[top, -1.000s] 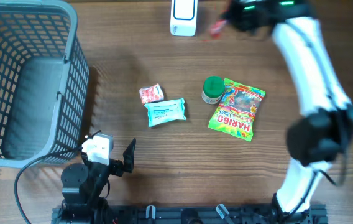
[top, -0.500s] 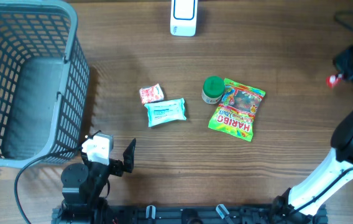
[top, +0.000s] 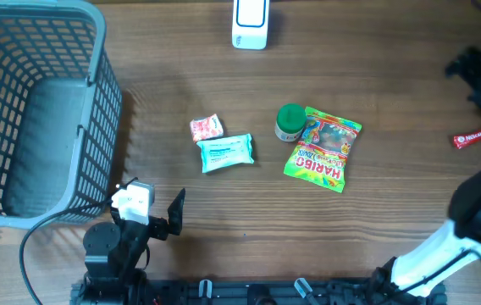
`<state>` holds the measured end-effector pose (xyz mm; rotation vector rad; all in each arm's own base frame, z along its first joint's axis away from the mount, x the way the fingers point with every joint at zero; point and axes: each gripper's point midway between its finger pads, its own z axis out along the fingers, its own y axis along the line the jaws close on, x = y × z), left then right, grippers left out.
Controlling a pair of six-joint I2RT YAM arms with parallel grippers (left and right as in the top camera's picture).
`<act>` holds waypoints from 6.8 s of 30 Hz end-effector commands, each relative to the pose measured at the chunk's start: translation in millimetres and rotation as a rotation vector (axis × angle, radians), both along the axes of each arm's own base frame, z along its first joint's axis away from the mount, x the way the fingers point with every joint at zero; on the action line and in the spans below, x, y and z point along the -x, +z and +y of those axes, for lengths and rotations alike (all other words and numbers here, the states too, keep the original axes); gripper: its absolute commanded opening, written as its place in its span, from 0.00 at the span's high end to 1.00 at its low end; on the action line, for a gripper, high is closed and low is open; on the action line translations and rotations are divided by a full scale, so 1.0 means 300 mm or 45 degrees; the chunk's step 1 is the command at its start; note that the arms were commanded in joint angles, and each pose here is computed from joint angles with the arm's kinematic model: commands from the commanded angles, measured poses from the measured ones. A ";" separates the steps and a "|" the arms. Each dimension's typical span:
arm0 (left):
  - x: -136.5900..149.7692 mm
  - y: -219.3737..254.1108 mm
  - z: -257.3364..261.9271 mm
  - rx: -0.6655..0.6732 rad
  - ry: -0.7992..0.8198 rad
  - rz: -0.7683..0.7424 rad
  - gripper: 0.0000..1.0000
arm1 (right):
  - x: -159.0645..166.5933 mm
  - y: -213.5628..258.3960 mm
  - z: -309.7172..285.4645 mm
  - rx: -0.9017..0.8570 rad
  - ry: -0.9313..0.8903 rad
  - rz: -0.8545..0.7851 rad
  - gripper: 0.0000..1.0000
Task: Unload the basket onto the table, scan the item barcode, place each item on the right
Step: 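Carry the sachet to the table's right side and release it, then reach the right gripper to the green-lidded jar and grasp it, then lift the jar and hold its label before the scanner, then carry the jar to the right side and set it down, then reach the right gripper to the Haribo bag and grasp it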
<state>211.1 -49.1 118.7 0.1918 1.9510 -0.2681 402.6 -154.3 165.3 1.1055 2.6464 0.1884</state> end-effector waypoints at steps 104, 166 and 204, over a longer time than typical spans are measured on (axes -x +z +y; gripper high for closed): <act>-0.003 -0.008 0.010 -0.014 0.016 0.002 0.00 | -0.446 0.123 1.445 0.680 1.020 -0.771 0.38; -0.003 -0.008 0.010 -0.014 0.016 0.002 0.00 | -0.183 -0.249 -0.413 0.269 -0.101 0.019 0.00; -0.003 -0.008 0.010 -0.014 0.016 0.002 0.00 | 0.200 -0.425 0.925 0.535 0.685 0.722 0.03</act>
